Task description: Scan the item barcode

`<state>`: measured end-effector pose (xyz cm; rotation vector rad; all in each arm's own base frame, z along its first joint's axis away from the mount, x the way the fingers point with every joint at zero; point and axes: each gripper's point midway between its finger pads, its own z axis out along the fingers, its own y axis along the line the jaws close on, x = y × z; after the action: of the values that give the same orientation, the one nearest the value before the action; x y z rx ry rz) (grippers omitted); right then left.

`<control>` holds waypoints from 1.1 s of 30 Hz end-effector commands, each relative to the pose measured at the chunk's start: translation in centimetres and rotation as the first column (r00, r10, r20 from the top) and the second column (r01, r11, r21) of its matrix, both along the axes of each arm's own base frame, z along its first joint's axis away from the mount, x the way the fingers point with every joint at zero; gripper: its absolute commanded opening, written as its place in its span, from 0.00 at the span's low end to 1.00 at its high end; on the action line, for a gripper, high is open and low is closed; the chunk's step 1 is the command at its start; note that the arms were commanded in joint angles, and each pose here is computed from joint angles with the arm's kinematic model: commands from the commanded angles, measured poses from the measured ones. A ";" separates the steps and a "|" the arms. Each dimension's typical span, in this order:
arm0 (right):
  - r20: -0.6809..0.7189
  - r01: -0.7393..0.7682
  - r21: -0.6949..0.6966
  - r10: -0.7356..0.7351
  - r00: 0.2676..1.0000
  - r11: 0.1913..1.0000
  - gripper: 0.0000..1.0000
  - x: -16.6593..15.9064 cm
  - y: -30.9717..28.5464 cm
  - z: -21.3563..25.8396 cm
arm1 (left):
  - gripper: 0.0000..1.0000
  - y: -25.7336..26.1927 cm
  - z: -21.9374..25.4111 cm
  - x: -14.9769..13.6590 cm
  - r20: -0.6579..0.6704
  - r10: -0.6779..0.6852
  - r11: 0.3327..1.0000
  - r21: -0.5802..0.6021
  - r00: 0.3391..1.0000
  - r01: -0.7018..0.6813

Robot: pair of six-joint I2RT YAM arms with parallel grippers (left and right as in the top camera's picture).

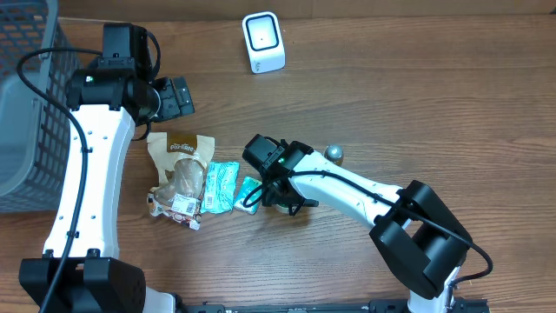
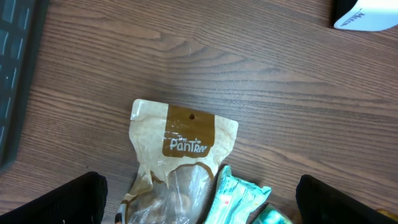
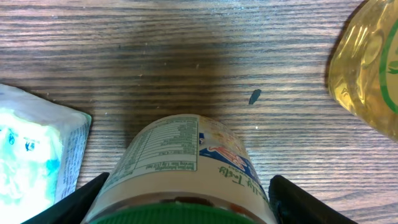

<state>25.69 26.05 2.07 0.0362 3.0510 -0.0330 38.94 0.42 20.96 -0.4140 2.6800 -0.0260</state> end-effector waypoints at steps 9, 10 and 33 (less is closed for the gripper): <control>0.011 -0.049 0.047 0.048 0.999 0.998 0.76 0.8 1.2 1.2 | 1.00 0.2 0.7 0.2 0.022 -0.008 1.000 0.015 1.000 0.007; 0.008 -0.049 0.044 0.048 0.999 0.998 0.76 0.8 1.1 1.2 | 0.99 0.2 0.7 0.2 0.022 -0.008 1.000 0.015 1.000 0.007; -0.017 -0.048 0.020 0.048 0.999 0.999 0.67 0.0 0.3 0.3 | 1.00 0.2 0.7 0.2 0.022 -0.008 1.000 0.015 1.000 0.007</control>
<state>25.59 26.48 2.43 -0.0385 3.0655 -0.0078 38.94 0.42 20.96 -0.4140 2.6800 -0.0260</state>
